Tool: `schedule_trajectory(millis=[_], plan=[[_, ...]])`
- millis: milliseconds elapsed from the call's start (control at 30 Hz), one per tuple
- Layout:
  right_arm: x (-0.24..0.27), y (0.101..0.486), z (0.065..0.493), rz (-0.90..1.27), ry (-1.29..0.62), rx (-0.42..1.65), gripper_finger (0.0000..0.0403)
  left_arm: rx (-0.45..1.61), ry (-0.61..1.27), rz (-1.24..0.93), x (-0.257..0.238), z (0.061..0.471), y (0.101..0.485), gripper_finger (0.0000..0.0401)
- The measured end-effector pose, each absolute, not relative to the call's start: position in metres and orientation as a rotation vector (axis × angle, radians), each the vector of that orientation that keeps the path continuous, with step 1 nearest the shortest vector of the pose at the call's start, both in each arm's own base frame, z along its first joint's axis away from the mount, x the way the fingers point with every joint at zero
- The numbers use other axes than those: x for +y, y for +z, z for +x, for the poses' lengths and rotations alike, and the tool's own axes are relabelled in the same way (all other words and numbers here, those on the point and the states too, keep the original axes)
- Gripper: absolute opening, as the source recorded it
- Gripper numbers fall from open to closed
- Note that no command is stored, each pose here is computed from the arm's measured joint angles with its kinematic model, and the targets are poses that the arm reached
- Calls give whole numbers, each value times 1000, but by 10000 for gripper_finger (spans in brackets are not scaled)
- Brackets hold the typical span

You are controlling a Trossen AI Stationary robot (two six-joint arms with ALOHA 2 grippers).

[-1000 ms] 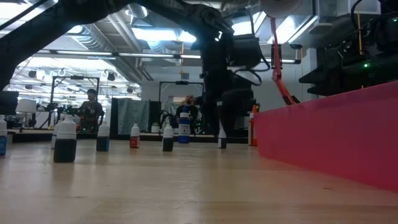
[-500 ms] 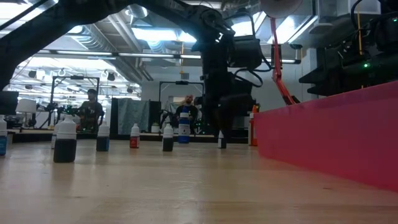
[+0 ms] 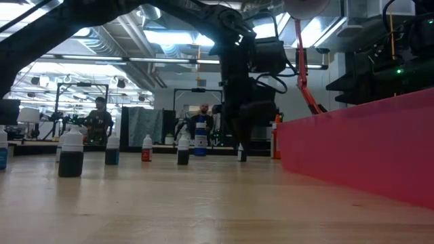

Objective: Pick & Place food coloring
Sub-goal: Put the small black food coloring bottle into the red bin

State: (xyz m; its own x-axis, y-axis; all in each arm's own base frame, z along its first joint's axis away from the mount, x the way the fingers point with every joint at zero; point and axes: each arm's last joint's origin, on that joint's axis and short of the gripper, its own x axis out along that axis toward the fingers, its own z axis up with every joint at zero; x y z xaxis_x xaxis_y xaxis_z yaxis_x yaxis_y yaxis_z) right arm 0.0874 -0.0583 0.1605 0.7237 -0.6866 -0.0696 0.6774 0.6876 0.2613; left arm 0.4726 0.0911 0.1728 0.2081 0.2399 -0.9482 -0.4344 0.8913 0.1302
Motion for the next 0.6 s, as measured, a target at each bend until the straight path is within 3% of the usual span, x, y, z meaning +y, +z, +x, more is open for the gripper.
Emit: schedule_trajectory(millis=[267, 600], plan=[[-58, 160, 87, 279, -763, -35, 306, 1264, 434, -176, 77, 467, 209, 54], [-58, 160, 87, 279, -764, -35, 306, 1217, 298, -141, 26, 461, 269, 53]])
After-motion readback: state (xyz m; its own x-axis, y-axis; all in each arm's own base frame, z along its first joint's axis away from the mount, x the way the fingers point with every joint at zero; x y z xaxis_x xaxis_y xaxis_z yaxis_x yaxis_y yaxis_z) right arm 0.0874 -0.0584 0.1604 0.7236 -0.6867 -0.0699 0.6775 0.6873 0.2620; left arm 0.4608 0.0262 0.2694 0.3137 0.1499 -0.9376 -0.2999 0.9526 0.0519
